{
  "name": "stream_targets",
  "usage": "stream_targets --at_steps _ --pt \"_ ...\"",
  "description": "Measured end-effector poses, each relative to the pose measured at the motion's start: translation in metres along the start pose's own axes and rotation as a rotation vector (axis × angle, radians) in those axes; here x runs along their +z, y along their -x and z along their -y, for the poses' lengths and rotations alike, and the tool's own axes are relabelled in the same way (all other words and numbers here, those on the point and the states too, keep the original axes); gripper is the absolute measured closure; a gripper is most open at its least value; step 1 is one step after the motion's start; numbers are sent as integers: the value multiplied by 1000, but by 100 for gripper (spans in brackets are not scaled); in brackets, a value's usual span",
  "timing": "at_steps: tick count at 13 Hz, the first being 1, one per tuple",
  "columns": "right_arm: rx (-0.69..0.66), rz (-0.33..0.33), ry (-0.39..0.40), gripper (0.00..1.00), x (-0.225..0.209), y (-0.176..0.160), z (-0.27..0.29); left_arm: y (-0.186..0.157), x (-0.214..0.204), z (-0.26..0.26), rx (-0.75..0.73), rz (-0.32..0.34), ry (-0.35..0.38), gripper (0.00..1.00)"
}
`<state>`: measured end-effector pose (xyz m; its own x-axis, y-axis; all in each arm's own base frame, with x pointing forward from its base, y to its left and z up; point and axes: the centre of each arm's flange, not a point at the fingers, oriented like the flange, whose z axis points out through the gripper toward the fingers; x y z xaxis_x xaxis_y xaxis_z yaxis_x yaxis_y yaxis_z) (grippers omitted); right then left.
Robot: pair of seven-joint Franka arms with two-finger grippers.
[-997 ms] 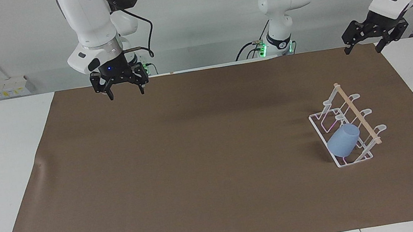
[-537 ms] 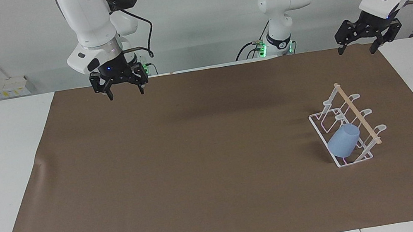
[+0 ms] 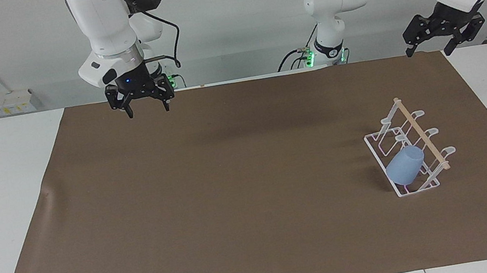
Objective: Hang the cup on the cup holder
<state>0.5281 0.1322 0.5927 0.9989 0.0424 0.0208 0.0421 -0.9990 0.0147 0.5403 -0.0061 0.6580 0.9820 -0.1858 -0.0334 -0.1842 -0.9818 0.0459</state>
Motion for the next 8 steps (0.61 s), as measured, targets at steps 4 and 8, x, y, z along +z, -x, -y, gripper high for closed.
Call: stream_targets --at_steps 4,8 --pt "0 0 0 0 0 0 0 2 1 3 -7 26 5 0" --pt "0 0 0 0 0 0 0 3 -3 1 -4 20 4 0"
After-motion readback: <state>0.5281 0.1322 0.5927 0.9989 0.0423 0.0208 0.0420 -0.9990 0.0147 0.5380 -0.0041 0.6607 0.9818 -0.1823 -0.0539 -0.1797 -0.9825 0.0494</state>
